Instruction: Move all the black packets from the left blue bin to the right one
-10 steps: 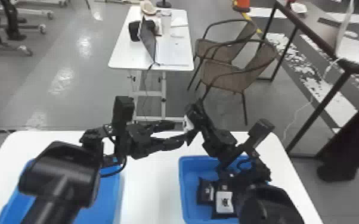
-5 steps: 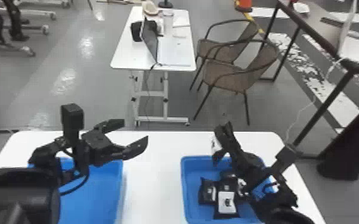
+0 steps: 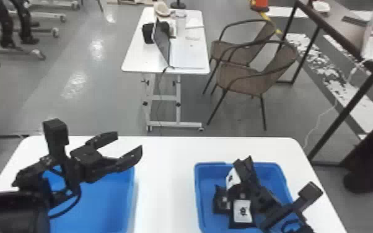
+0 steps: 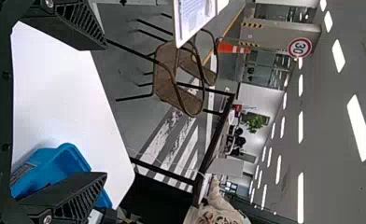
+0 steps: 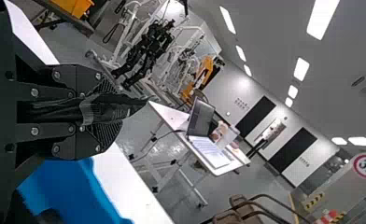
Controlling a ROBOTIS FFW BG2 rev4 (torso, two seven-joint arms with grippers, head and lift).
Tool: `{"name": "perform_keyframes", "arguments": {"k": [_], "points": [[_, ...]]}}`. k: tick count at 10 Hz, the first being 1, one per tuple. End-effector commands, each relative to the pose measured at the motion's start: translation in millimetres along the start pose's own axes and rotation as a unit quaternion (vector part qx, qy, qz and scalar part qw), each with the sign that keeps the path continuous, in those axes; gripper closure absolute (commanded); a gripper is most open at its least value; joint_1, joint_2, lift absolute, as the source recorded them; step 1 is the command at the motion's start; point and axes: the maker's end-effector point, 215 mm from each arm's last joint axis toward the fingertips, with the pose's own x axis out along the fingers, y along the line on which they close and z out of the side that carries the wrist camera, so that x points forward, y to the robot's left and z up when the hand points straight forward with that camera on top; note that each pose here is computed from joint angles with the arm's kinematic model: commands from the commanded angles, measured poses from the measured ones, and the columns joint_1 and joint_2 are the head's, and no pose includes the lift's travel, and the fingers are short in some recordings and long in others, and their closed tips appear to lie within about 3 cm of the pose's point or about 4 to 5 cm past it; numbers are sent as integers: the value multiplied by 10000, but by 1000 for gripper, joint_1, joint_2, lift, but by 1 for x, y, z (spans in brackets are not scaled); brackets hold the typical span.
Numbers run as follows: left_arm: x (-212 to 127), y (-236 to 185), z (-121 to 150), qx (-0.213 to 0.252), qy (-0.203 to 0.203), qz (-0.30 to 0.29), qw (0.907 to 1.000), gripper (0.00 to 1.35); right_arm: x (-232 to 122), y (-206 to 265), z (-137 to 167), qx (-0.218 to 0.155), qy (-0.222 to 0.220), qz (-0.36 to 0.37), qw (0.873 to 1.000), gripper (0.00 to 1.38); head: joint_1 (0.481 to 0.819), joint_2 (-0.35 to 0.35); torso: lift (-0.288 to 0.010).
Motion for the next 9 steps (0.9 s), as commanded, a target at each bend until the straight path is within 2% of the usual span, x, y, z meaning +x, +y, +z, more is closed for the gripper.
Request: {"name": "perform_keyframes", "arguments": {"k": [1,2,3,4,5,7,9], "points": [[-3,3,-2,-86,-20,26,10000,67,-8,-21,-23,282,255,-231,9990,1181,695,-68,0],[-4,3,-1,-87,-21,34,10000,61,-10,-33,-24,289,275,-391,9984,1059,695,-63,0],[-3,3,-2,-120,-11,20,9999,35,-13,-47,-19,166,276,-537,9980,693,695,-64,0],[-2,3,-1,-121,-12,20,9999,30,-17,-60,-6,-152,277,-720,9969,282,695,-74,0],[-4,5,-1,-143,-28,34,9999,30,-21,-67,11,-502,174,-889,9946,51,695,-93,0],[-7,8,7,-131,-171,54,9998,105,-30,-57,70,-1365,-560,-1143,9824,144,695,-129,0],[-14,13,22,73,-438,128,9989,114,-51,-23,111,-2339,-967,-1006,9622,150,695,-159,0]]}}
